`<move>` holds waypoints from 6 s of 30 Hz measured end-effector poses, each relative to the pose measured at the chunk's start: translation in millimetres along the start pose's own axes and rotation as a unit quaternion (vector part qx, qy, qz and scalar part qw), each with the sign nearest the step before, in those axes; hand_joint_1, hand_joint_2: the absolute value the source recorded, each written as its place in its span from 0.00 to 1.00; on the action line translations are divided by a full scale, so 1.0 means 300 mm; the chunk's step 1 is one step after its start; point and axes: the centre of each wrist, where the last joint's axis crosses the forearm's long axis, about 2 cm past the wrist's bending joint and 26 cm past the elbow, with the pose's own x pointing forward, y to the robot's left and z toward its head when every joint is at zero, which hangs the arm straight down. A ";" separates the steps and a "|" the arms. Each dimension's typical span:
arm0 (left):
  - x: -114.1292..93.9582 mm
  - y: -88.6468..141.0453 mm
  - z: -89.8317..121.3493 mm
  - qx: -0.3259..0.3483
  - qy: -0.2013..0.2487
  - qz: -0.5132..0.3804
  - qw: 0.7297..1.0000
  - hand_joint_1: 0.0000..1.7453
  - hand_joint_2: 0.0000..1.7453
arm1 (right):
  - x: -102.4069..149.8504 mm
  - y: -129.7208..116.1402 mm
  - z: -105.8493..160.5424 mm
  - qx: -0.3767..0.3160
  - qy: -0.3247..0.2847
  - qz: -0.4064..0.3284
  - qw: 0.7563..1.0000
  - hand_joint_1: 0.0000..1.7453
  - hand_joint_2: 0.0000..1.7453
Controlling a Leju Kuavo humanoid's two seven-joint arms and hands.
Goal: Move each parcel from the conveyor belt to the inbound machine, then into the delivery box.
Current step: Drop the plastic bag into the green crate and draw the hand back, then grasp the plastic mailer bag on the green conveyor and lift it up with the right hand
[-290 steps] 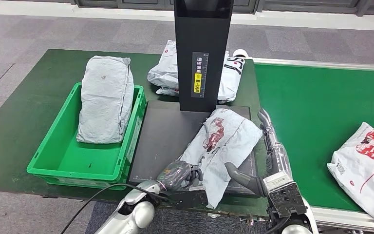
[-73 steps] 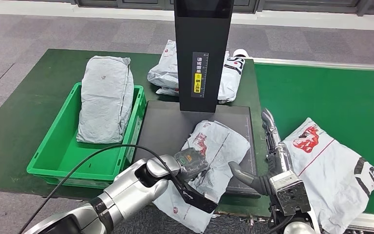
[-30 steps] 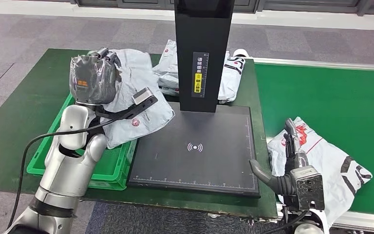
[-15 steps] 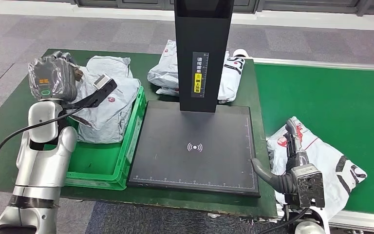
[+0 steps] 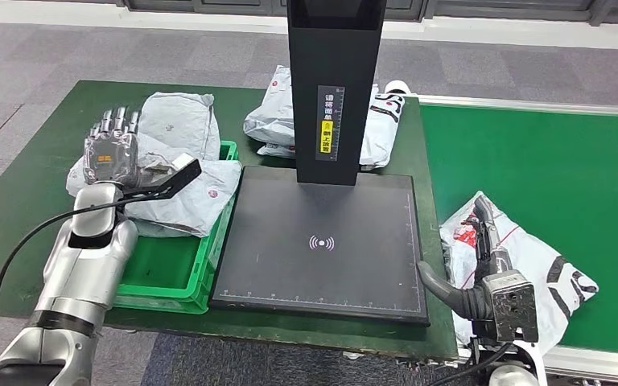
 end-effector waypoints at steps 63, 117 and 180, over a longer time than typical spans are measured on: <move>0.299 -0.017 0.367 -0.169 -0.175 0.659 0.711 0.00 1.00 | -0.387 -0.468 -0.082 -0.018 0.486 0.640 0.595 0.00 1.00; 0.276 -0.042 0.405 -0.169 -0.212 0.645 0.714 0.00 1.00 | -0.476 -0.251 -0.206 0.270 0.310 0.193 0.891 0.00 1.00; 0.247 -0.062 0.518 -0.144 -0.178 0.614 0.755 0.00 1.00 | 0.045 -0.143 -0.255 -0.058 -0.049 0.039 0.996 1.00 1.00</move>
